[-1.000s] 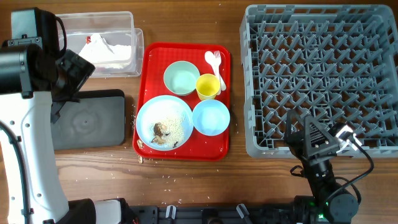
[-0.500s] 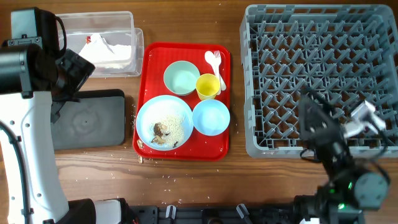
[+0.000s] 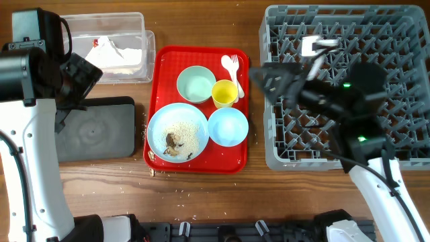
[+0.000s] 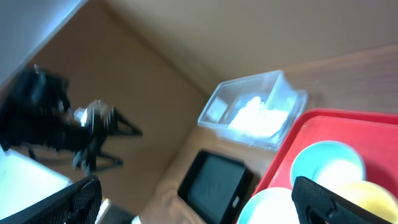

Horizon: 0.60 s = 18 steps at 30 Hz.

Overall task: Sort waste into correct bins and load items into the dishwasher rack
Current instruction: 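Reach the right gripper to the yellow cup and grasp it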

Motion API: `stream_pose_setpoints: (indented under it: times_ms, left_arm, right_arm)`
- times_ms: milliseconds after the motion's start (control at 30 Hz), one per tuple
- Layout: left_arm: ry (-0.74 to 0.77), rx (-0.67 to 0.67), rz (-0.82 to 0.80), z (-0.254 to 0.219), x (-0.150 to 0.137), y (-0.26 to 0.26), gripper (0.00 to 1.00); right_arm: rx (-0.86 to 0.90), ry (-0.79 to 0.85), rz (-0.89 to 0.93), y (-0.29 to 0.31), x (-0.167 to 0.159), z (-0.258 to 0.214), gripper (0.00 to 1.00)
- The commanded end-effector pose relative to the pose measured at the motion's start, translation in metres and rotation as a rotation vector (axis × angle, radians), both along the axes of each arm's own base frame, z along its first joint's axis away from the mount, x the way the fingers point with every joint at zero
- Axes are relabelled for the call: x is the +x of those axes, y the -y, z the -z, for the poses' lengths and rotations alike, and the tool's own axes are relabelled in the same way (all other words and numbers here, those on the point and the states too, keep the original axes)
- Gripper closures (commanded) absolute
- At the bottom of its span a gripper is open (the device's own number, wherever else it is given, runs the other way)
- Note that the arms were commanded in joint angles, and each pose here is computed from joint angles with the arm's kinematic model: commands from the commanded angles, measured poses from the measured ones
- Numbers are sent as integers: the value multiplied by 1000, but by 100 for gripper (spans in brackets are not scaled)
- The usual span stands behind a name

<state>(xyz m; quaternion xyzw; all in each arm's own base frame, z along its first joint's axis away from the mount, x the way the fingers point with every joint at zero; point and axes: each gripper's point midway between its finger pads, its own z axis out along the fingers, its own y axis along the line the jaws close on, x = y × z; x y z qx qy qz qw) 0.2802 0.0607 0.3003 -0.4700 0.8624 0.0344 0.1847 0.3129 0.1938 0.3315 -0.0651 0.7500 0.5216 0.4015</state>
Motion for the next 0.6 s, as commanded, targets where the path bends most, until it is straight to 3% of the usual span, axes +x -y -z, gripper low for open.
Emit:
stream_pose_setpoints:
  times_ms: [0, 133, 267, 433, 567]
  left_arm:
    - [9, -6, -21, -1, 0, -2, 0]
    - [9, -6, -21, -1, 0, -2, 0]
    - [9, -6, -21, -1, 0, -2, 0]
    - [9, -6, -21, -1, 0, -2, 0]
    - [9, -6, -21, -1, 0, -2, 0]
  right_arm:
    - [-259, 87, 217, -1, 21, 11, 1]
    - [-471, 57, 324, -7, 12, 15, 0]
    - [-583, 7, 277, -16, 10, 17, 1]
    - [-783, -164, 185, -24, 20, 58, 0]
    - [-785, -249, 126, -37, 21, 82, 0]
